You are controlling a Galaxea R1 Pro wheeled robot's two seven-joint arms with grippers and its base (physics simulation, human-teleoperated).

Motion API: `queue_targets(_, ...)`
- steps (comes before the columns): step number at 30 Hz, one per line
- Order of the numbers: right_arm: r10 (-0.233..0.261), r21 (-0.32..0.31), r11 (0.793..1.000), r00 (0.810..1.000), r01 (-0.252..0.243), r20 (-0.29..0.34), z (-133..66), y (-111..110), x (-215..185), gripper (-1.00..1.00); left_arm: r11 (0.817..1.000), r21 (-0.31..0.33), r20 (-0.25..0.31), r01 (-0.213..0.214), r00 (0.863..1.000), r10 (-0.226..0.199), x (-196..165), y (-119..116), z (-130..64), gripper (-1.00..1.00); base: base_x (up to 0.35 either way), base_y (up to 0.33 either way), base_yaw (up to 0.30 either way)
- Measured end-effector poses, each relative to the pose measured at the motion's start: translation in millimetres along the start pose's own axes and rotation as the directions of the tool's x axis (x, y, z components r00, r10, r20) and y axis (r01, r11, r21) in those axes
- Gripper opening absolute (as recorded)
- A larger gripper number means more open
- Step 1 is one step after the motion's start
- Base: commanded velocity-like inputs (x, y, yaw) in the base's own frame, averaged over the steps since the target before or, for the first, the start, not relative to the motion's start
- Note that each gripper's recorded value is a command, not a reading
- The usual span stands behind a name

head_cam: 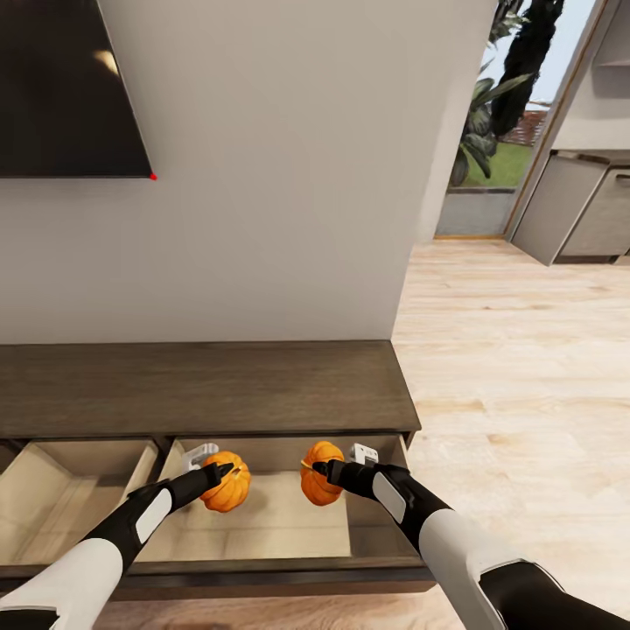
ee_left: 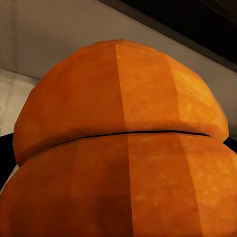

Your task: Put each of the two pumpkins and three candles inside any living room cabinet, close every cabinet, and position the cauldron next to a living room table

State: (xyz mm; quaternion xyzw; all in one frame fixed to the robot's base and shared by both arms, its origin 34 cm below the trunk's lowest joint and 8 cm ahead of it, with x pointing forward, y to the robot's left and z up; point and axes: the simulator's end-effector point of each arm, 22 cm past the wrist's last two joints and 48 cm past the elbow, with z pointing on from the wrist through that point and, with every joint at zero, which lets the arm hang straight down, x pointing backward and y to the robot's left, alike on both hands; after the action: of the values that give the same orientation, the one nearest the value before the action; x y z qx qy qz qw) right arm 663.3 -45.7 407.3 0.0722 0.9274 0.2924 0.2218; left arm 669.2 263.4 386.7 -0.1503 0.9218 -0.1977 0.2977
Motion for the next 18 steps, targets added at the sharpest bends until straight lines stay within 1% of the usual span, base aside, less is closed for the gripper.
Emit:
queue_targets(8, 0.005, 0.011, 1.0, 1.0, -0.005, -0.003, 0.0, -4.2, 2.0, -1.0, 1.0, -0.005, -0.008, 0.0, 1.0, 0.0, 2.3, 2.5, -0.3, -1.0, 0.0, 0.001, 0.0)
queue_targets(11, 0.005, 0.045, 0.999, 1.0, -0.005, -0.003, -0.7, -13.2, 2.1, -1.0, 1.0, -0.015, -0.02, 0.002, 1.0, -0.002, 6.8, 5.7, -0.2, -1.0, 0.0, 0.0, 0.0)
queue_targets(14, 0.009, 0.07, 0.998, 1.0, -0.009, -0.008, -1.2, -20.5, 4.1, -1.0, 1.0, -0.023, -0.051, 0.017, 0.999, -0.018, 14.8, 8.8, -0.8, -1.0, 0.0, 0.0, 0.0)
queue_targets(16, 0.008, 0.109, 0.994, 1.0, -0.006, -0.019, -1.8, -31.5, 9.3, -1.0, 0.999, -0.027, -0.073, 0.024, 0.997, -0.026, 20.1, 10.1, -1.2, -1.0, 0.0, 0.0, 0.0)
queue_targets(18, 0.017, 0.137, 0.99, 1.0, -0.014, -0.025, -2.2, -39.0, 13.6, -1.0, 0.999, -0.042, -0.09, 0.028, 0.995, -0.032, 26.2, 14.7, -1.6, -1.0, 0.0, 0.0, 0.0)
